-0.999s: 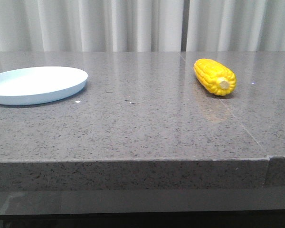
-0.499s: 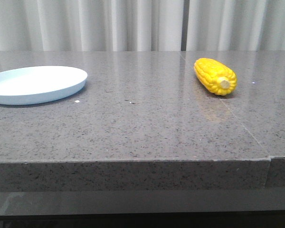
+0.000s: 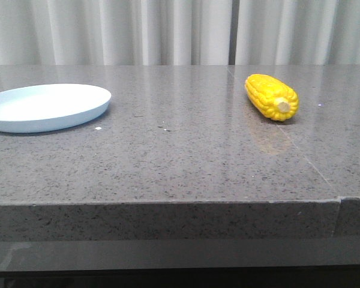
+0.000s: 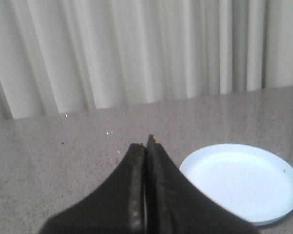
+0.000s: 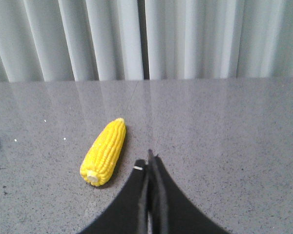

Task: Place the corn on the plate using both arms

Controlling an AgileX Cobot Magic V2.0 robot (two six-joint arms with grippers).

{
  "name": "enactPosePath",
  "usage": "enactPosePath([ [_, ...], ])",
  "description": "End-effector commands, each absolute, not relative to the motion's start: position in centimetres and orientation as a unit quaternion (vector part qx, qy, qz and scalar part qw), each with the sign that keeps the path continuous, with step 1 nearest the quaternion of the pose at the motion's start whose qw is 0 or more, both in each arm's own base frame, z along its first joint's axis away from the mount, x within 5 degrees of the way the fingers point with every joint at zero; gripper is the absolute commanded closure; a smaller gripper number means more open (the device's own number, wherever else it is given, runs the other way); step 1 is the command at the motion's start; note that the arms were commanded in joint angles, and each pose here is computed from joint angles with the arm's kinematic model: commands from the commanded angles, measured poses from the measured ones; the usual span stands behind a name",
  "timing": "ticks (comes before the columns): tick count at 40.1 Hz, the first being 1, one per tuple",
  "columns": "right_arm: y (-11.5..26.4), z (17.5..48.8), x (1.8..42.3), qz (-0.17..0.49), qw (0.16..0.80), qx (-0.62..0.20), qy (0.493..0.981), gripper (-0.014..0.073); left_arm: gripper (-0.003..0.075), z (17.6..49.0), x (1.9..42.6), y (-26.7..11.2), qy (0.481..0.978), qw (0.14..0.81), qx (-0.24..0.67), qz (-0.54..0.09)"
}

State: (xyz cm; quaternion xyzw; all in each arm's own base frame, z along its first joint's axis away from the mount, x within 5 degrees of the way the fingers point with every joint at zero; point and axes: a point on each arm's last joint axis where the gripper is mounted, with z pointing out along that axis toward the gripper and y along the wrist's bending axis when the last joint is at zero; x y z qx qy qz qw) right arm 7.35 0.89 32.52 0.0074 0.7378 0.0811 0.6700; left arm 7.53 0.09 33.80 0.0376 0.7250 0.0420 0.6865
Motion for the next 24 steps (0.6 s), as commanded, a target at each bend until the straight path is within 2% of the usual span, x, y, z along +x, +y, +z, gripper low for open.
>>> enactPosePath([
  [1, 0.77, 34.39, 8.10, 0.076, 0.704, 0.012, 0.706, 0.0685, 0.0739, 35.33, 8.26, 0.07, 0.705, 0.706, 0.037, 0.043],
  [4, 0.78, 34.37, 8.13, 0.076, 0.704, 0.012, 0.706, 0.0680, 0.0728, 35.33, 8.26, 0.07, 0.705, 0.706, 0.037, 0.043],
  [7, 0.78, 34.37, 8.13, 0.076, 0.704, 0.012, 0.706, 0.0617, 0.0647, 35.35, 8.21, 0.07, 0.705, 0.707, 0.037, 0.043],
  [10, 0.78, 34.34, 8.14, 0.076, 0.703, 0.012, 0.707, 0.0484, 0.0490, 35.35, 8.21, 0.07, 0.705, 0.707, 0.037, 0.042],
  [12, 0.78, 34.33, 8.14, 0.076, 0.703, 0.012, 0.707, 0.0370, 0.0347, 35.35, 8.21, 0.06, 0.705, 0.707, 0.036, 0.041],
  [15, 0.79, 34.28, 8.14, 0.076, 0.701, 0.011, 0.709, 0.0158, 0.0174, 35.35, 8.21, 0.06, 0.705, 0.707, 0.036, 0.041],
  [16, 0.79, 34.27, 8.14, 0.076, 0.701, 0.011, 0.709, 0.0111, 0.0127, 35.35, 8.21, 0.06, 0.705, 0.707, 0.036, 0.041],
  [19, 0.79, 34.27, 8.14, 0.076, 0.701, 0.011, 0.709, -0.0034, 0.0061, 35.35, 8.21, 0.06, 0.705, 0.707, 0.036, 0.041],
  [20, 0.79, 34.27, 8.14, 0.076, 0.701, 0.011, 0.709, -0.0052, 0.0058, 35.35, 8.21, 0.06, 0.705, 0.707, 0.036, 0.041],
  [24, 0.79, 34.27, 8.14, 0.076, 0.701, 0.011, 0.709, -0.0026, 0.0061, 35.35, 8.21, 0.06, 0.705, 0.707, 0.036, 0.041],
])
